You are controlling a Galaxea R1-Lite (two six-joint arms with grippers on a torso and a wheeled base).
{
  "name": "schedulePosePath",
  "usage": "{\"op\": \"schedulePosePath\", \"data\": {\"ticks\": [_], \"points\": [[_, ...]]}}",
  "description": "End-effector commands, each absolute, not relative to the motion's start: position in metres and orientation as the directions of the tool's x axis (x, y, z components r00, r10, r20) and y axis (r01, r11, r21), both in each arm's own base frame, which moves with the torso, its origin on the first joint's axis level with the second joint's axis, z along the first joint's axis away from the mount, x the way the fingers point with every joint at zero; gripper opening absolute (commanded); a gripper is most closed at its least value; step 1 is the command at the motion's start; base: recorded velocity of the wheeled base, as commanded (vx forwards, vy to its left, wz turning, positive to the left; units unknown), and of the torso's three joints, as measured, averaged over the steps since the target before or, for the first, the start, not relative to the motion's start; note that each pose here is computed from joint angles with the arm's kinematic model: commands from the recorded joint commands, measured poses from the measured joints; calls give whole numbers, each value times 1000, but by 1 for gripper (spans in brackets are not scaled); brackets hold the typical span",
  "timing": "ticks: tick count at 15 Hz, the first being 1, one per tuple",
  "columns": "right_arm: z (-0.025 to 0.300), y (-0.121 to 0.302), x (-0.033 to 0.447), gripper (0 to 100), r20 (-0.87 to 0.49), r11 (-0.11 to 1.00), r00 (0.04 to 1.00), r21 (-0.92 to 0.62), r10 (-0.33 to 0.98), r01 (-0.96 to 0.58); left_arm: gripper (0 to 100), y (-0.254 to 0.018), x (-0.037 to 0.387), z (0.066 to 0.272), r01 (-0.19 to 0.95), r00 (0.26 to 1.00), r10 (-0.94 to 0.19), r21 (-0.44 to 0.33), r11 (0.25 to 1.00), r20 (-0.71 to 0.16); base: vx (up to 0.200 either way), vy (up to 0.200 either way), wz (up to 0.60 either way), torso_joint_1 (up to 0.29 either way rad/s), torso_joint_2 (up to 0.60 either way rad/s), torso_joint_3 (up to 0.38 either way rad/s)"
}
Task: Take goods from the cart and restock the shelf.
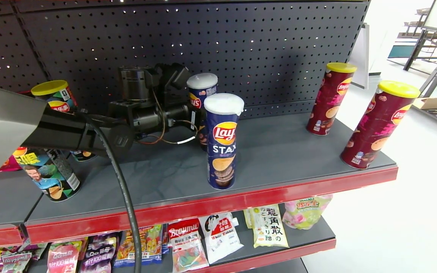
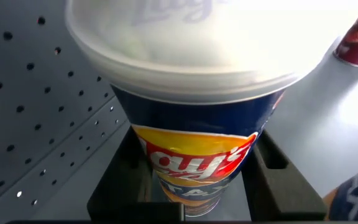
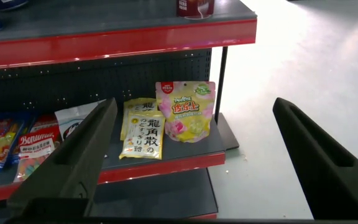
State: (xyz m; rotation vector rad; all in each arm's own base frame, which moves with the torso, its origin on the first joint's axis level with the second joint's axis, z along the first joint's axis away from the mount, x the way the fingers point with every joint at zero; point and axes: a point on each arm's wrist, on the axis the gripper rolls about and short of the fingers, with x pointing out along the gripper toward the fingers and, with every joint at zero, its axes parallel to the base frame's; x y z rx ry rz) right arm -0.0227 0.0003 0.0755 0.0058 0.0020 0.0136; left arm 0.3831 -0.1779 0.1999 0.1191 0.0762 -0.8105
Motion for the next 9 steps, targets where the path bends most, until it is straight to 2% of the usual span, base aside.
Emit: {"op": "schedulePosePath", "data": {"ticks": [1,2,9], "points": [[76,0,-23,100,-2,1000,1000,6,14,-14,0,-180,382,200,730,683,-721,76,679,-116,0,0,0,0,0,0],[76,0,-23,100,-2,1000,1000,6,14,-14,100,-180,382,199,730,683,-721,78,679,-119,0,0,0,0,0,0],[76,0,-23,100,-2,1000,1000,6,14,-14,100,-174,372,199,724,688,-711,66,687,-143,0,0,0,0,0,0]]}}
